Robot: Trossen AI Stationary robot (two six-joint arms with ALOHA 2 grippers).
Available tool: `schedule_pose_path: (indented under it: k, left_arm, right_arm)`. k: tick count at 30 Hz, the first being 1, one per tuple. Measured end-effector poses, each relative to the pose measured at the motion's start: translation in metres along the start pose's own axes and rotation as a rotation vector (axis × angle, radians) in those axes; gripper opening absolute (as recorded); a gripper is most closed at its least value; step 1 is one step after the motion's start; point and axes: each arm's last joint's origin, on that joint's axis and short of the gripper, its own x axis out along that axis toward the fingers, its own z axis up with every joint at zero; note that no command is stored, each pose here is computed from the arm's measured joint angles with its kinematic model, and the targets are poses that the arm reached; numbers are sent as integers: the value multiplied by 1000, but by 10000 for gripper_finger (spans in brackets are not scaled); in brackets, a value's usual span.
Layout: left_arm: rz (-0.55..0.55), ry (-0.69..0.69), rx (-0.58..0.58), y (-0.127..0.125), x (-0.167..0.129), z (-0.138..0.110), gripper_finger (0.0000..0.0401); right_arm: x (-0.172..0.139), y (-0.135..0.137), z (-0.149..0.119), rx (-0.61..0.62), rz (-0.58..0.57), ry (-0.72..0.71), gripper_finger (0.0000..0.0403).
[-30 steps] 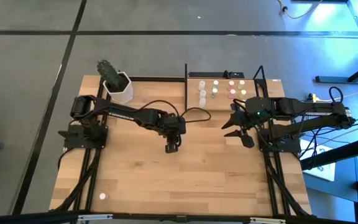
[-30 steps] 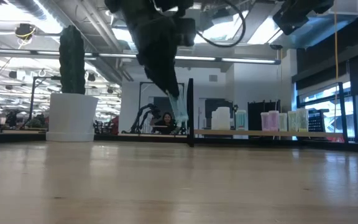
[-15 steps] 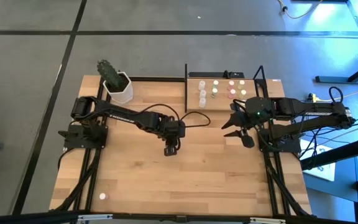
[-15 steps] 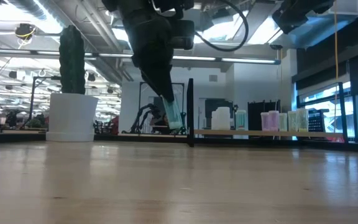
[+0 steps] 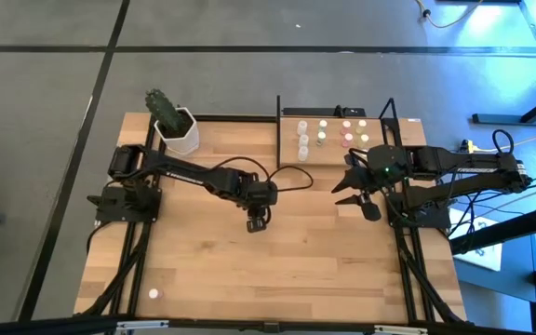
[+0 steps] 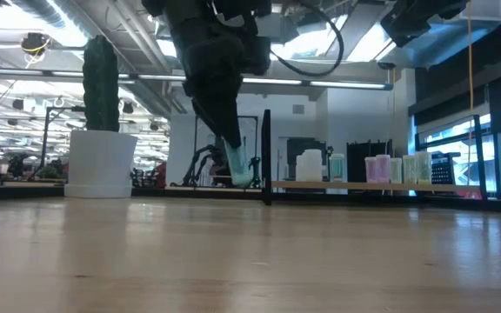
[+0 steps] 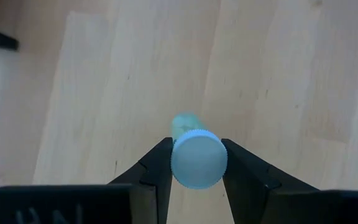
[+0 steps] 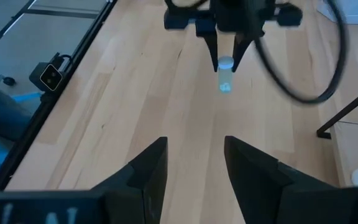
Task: Pick and place medicine bottles onto shelf by color
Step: Put the green pill bottle on the shelf aligned with the other green pill bottles
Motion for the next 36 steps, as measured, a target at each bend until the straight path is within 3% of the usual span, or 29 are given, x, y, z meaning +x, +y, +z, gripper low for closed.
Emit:
schedule_pose_path:
  k: [19,36]
  left_arm:
    - [-20,95,-144,-5,24,-7,110]
    - [-11,110,-142,-4,25,-8,117]
  right_arm:
    - [0,0,1,-2,-1,-10,161]
    - [0,0,1,-2,-1,-11,161]
